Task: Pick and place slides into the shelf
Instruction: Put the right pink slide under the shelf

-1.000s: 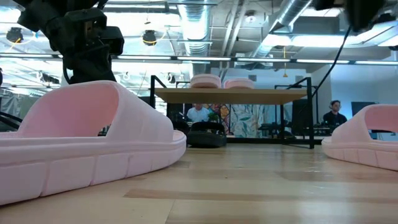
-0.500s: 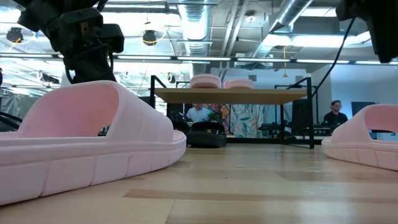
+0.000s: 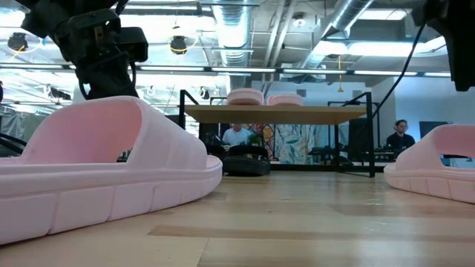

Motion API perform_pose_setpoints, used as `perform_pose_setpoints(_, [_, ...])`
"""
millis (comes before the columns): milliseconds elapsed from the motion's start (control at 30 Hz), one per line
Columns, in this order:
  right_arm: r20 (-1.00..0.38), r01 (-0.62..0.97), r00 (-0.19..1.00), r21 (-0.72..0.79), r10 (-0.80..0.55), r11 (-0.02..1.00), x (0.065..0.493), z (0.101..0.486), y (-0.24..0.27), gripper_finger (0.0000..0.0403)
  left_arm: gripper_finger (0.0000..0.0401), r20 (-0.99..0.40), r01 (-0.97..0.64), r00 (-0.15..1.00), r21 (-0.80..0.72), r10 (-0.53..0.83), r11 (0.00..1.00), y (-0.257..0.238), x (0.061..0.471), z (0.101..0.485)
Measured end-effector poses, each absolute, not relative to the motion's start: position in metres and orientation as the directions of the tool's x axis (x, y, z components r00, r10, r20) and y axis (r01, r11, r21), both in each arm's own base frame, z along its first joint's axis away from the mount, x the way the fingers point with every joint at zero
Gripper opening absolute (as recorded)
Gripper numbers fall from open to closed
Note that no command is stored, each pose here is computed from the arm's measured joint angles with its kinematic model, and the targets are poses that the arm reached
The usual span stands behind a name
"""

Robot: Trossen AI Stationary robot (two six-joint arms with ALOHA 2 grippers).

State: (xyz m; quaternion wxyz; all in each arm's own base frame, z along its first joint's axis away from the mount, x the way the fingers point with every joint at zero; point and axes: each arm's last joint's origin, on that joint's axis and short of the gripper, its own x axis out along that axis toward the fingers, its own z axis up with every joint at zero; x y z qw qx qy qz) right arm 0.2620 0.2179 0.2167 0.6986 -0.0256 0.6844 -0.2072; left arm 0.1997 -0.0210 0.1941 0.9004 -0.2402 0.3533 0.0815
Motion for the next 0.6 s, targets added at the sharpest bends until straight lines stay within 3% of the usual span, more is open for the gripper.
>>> perform_pose_setpoints(600, [-0.929,0.301,-0.142,-0.369,-0.341,0.879,0.255,0.174,0.194,0.0182,0.0048,-0.672,-0.304,0.74,-0.359,-0.019,0.883,-0.021,0.2,0.194])
